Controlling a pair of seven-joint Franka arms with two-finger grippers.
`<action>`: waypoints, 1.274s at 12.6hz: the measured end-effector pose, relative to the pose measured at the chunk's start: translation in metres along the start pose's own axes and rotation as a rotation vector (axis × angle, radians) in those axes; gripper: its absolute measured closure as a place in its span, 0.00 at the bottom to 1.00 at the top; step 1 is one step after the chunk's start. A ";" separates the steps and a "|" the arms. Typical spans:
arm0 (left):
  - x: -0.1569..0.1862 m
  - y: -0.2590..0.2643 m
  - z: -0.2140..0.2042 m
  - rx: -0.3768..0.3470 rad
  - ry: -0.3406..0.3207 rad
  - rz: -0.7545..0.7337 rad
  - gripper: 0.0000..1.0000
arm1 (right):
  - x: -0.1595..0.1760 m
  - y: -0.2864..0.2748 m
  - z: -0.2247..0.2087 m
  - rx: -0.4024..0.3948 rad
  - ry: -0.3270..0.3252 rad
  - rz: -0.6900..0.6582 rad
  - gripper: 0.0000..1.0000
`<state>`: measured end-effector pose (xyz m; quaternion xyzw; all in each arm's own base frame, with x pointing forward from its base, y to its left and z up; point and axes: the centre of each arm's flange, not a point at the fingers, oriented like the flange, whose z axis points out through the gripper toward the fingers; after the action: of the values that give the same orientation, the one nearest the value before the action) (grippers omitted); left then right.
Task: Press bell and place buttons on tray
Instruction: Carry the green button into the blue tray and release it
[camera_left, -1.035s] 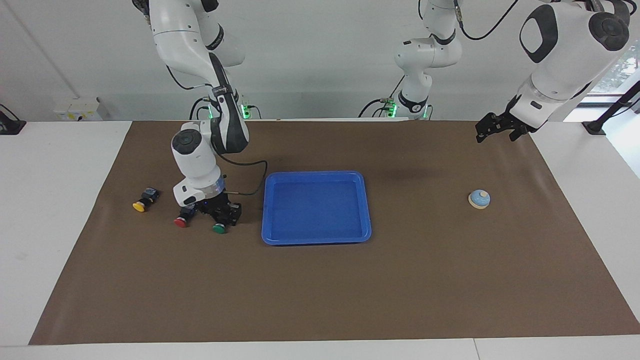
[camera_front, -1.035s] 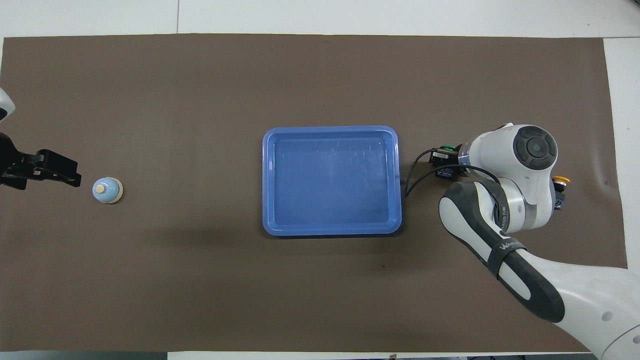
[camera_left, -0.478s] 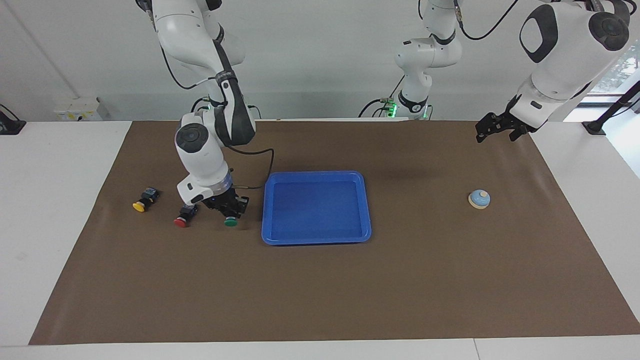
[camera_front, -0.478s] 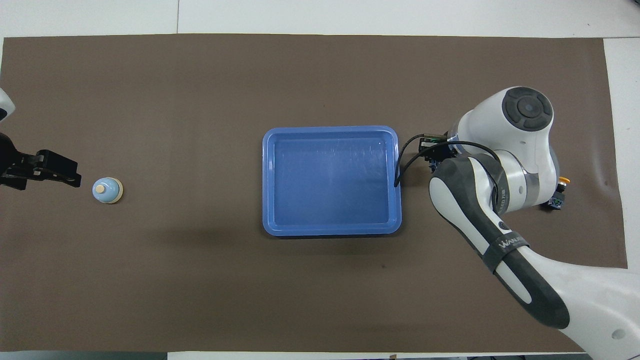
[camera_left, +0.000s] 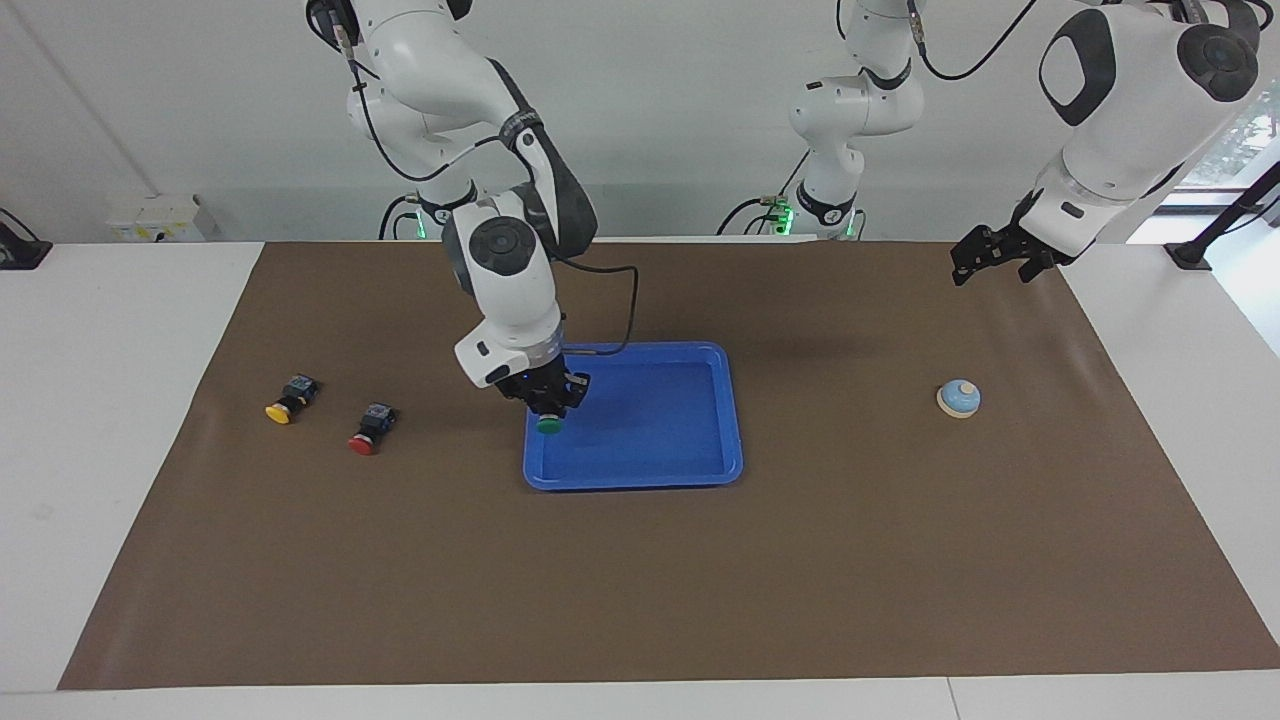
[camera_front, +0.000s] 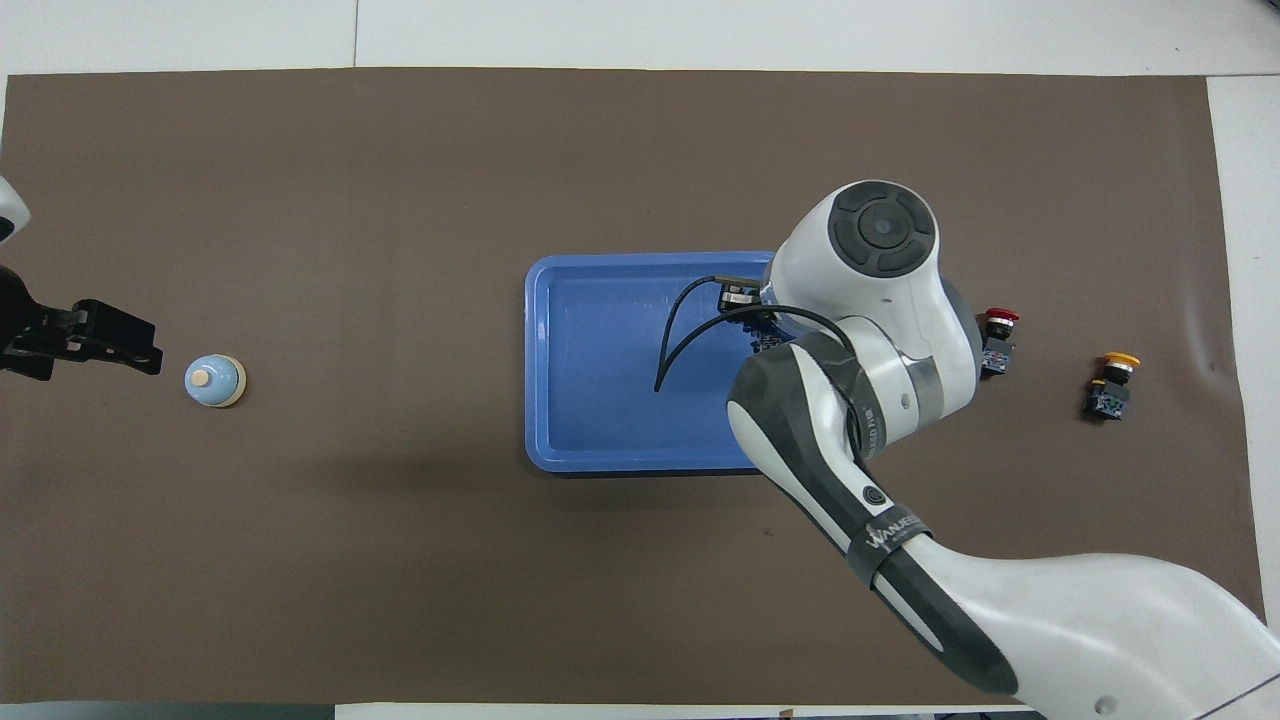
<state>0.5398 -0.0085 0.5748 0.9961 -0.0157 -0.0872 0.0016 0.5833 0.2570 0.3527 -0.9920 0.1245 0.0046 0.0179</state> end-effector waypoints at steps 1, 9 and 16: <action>0.000 0.000 0.000 0.000 0.000 0.000 0.00 | -0.001 -0.002 0.012 0.005 0.003 0.009 0.59; 0.000 0.000 0.000 0.000 0.000 0.000 0.00 | -0.022 0.006 0.064 0.019 0.017 0.105 0.59; 0.000 0.000 0.000 0.000 0.000 0.000 0.00 | 0.016 0.032 -0.011 -0.024 -0.015 0.170 0.00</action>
<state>0.5398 -0.0085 0.5748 0.9961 -0.0157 -0.0872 0.0016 0.5906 0.2213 0.3626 -0.9780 0.2081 0.0151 0.0066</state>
